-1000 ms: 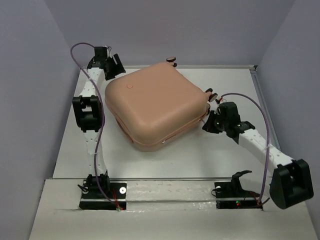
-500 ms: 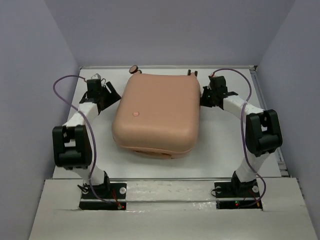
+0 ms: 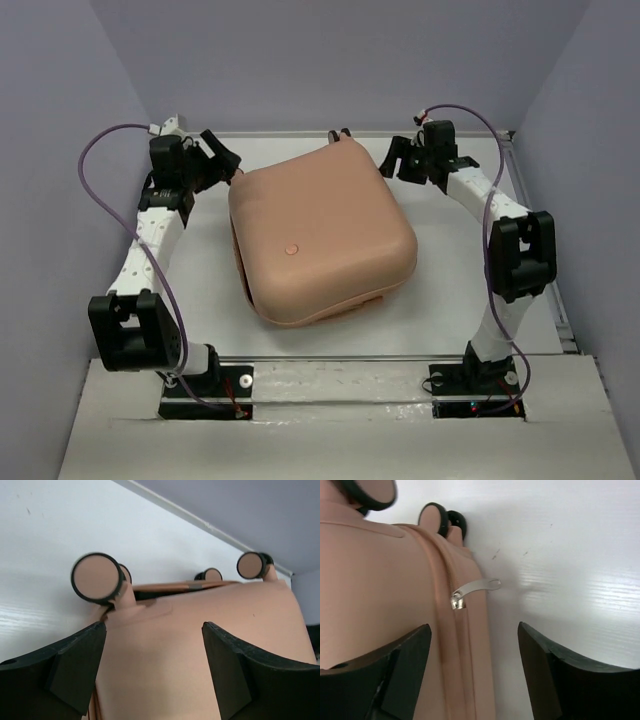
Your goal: Pack the luggage
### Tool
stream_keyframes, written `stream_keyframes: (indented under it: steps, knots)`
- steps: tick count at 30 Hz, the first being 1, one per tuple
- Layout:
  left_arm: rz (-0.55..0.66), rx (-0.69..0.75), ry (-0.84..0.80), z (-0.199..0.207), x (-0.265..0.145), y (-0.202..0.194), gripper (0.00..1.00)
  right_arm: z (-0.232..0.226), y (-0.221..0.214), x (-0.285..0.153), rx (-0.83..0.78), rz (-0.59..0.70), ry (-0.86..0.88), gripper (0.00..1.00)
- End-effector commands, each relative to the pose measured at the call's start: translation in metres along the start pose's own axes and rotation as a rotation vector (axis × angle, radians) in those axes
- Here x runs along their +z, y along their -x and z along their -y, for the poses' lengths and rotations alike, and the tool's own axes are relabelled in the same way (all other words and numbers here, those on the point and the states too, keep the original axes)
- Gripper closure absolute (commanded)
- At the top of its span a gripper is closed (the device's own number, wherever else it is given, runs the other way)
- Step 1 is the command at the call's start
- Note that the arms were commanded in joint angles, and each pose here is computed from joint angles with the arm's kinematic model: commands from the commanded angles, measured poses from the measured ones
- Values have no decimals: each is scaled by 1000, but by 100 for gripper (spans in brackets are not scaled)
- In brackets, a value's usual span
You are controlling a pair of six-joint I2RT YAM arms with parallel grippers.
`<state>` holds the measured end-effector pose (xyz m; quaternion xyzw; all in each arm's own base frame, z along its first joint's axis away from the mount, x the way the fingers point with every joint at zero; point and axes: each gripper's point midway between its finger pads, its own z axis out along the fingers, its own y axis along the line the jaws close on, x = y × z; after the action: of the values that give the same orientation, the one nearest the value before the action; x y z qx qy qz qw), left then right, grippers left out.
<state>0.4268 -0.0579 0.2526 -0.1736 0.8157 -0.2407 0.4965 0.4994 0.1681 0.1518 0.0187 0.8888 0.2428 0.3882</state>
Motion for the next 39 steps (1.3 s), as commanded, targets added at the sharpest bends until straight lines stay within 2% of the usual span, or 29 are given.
stream_keyframes:
  steps: [1, 9, 14, 21, 23, 25, 26, 29, 30, 31, 34, 39]
  knots:
    - [-18, -82, -23, -6, 22, 10, 10, -50, 30, -50, -60, 88, 111, 20]
    - [-97, -144, -49, -23, 63, 3, 1, -37, 3, -64, -93, 62, 76, 4]
    - [-129, -174, -88, -22, 96, 0, 1, -36, -13, -73, -86, 59, 94, 4]
    - [-127, -305, -146, -21, 130, -14, 4, -40, -25, -95, -84, 81, 119, 3]
    - [-123, -379, -166, -19, 132, -20, 14, -38, -27, -100, -82, 90, 108, 3]
    - [-76, -396, -226, -7, 131, -8, 22, -42, -26, -110, -77, 108, 118, 0]
    - [-63, -406, -259, 4, 128, -3, 35, -43, -29, -116, -76, 114, 121, 0]
    - [-19, -405, -318, 25, 113, 17, 55, -42, -35, -124, -64, 127, 124, 0]
    - [0, -405, -331, 32, 107, 26, 69, -40, -40, -127, -61, 130, 117, 0]
    - [24, -393, -355, 43, 96, 38, 79, -38, -42, -128, -54, 133, 114, 0]
    - [71, -385, -394, 68, 73, 67, 94, -34, -55, -128, -23, 129, 113, 0]
    - [76, -374, -365, 101, 47, 98, 94, -25, -72, -115, 13, 88, 102, 0]
